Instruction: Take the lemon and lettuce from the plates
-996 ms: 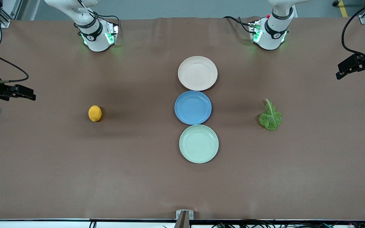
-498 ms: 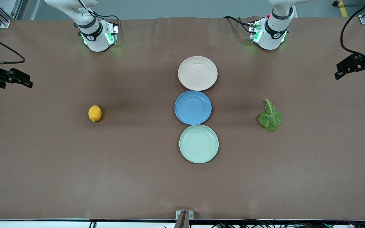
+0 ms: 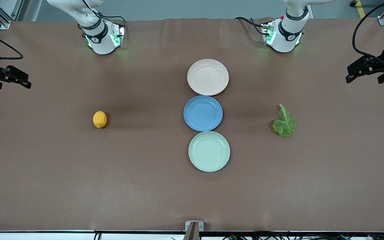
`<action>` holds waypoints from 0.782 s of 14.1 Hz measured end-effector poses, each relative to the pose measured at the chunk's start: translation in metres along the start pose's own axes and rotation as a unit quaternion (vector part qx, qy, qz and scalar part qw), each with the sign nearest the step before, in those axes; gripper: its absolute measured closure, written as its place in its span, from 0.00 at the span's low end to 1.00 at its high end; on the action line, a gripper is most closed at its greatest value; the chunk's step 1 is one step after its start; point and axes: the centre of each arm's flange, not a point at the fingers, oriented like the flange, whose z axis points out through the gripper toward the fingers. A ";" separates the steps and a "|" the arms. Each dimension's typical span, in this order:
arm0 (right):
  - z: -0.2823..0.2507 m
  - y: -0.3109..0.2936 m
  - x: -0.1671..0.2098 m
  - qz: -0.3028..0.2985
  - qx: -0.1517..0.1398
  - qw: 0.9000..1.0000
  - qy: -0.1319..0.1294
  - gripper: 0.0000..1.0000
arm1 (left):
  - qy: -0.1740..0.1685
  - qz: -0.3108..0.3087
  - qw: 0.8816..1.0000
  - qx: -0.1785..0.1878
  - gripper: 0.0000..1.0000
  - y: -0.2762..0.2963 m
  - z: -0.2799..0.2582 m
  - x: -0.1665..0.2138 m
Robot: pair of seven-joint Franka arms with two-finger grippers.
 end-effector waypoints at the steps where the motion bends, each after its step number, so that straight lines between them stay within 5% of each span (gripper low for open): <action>1: 0.000 -0.001 0.000 0.000 0.007 1.000 0.001 0.00 | 0.000 0.001 1.000 0.000 0.00 0.001 0.000 0.000; 11: -0.012 -0.004 -0.006 -0.005 0.014 1.000 0.015 0.00 | 0.001 -0.002 1.000 -0.001 0.00 -0.003 -0.001 0.000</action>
